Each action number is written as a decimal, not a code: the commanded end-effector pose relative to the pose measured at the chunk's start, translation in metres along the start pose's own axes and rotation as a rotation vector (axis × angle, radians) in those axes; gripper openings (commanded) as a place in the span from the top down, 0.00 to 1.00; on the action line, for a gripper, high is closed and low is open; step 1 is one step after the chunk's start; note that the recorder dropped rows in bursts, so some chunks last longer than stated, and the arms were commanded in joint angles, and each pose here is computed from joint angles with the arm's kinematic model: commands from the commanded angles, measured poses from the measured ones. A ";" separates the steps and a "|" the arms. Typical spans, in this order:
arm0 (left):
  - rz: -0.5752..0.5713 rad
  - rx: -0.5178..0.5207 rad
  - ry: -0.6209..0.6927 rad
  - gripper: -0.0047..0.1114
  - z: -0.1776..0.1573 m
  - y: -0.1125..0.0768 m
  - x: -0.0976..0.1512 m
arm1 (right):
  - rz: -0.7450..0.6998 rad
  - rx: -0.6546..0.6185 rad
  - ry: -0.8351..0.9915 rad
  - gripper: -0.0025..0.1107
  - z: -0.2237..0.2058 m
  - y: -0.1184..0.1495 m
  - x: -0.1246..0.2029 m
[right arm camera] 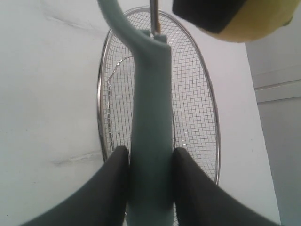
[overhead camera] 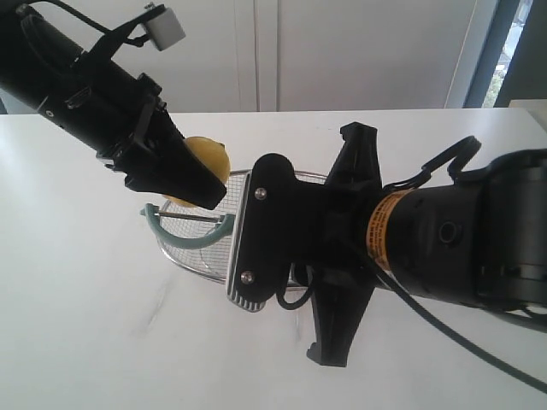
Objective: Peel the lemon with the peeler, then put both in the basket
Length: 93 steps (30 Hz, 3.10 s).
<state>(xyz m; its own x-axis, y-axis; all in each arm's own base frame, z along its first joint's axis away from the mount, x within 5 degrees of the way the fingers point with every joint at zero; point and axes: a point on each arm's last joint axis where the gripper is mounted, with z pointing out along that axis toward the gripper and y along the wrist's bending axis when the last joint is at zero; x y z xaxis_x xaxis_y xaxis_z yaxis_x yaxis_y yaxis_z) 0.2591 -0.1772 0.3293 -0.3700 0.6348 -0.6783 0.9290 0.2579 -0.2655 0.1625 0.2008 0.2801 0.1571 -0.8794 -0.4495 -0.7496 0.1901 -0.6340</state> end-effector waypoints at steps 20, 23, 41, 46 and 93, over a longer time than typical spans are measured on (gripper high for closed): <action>-0.018 0.059 -0.036 0.96 -0.003 -0.006 -0.004 | -0.047 -0.042 0.061 0.98 0.026 0.011 0.002; -0.018 0.059 -0.036 0.96 -0.003 -0.006 -0.004 | -0.062 -0.063 0.088 0.98 0.035 0.016 0.004; -0.017 0.070 -0.029 0.96 -0.003 -0.007 -0.003 | -0.061 0.015 0.066 0.98 0.018 0.003 0.003; -0.018 0.082 -0.024 0.96 -0.003 -0.008 -0.003 | -0.046 0.071 0.069 0.98 0.020 -0.002 0.003; -0.014 0.030 -0.040 0.96 -0.003 -0.004 -0.004 | -0.071 0.076 -0.028 0.98 -0.007 0.006 -0.013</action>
<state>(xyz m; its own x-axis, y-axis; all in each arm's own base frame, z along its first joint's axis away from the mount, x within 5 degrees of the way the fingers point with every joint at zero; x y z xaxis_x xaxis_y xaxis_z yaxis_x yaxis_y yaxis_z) 0.2584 -0.1784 0.3307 -0.3748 0.6219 -0.6876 0.9271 0.2501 -0.2792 0.1582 0.2102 0.2800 0.2023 -0.8919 -0.4044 -0.6920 0.1620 -0.7035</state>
